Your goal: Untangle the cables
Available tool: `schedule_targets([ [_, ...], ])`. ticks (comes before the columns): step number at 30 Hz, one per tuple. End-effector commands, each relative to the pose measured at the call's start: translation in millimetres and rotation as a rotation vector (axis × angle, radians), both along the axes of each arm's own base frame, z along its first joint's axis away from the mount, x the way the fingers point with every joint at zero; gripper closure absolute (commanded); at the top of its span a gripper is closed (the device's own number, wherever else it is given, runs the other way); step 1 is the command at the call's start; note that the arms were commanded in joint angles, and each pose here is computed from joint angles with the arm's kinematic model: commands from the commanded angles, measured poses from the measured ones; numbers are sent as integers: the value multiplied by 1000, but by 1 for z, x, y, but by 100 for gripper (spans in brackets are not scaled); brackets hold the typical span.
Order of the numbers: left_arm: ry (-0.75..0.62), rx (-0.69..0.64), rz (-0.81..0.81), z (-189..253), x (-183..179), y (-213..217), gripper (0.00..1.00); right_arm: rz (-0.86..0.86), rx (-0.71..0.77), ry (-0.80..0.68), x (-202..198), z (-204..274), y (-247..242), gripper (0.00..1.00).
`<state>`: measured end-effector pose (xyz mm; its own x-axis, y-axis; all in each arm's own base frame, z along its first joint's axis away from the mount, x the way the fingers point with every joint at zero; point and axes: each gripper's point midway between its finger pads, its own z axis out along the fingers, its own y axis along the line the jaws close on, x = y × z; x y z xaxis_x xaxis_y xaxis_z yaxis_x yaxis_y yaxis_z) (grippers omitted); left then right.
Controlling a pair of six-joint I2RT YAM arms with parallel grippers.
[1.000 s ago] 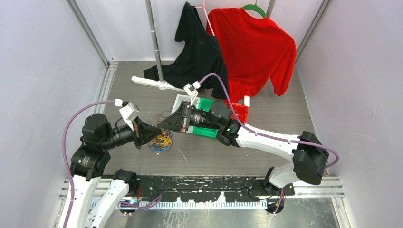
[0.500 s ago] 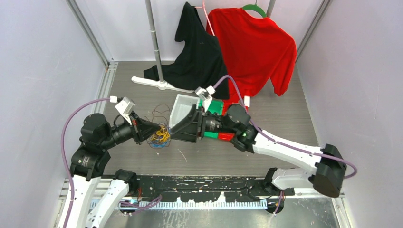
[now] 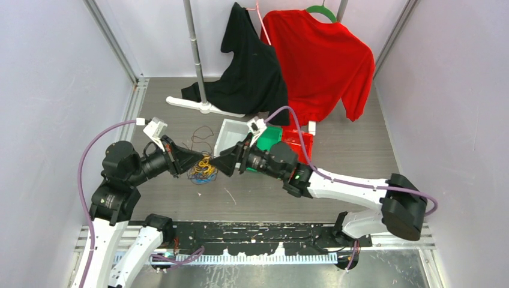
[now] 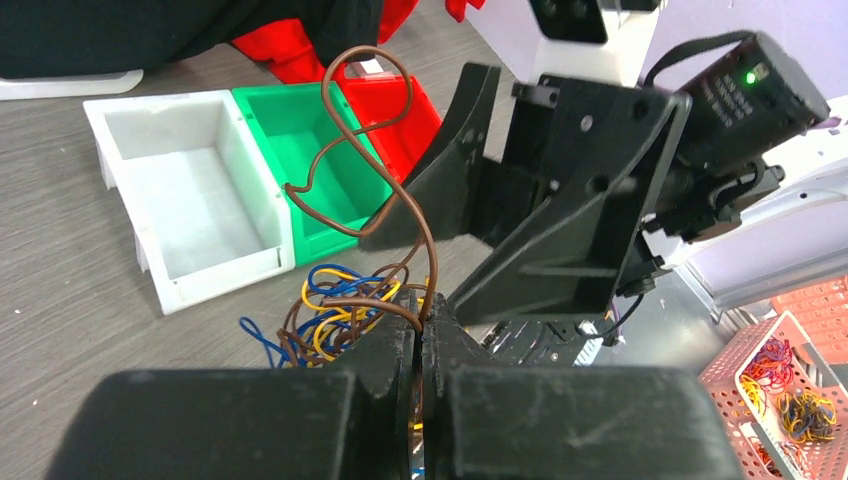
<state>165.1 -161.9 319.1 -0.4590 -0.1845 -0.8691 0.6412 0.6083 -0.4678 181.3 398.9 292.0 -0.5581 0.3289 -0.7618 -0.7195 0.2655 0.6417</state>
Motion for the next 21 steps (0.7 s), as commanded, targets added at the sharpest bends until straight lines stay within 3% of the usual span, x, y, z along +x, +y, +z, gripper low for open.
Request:
schedule_targets([
  [1, -57, -32, -6, 17, 3, -3, 100, -85, 113, -122, 7, 50, 14, 22],
  [18, -71, -10, -56, 14, -4, -6, 100, -202, 239, -40, 28, 57, 19, 33],
  [21, -70, -26, -70, 16, -4, -8, 100, -135, 232, -46, 23, 60, 37, 33],
])
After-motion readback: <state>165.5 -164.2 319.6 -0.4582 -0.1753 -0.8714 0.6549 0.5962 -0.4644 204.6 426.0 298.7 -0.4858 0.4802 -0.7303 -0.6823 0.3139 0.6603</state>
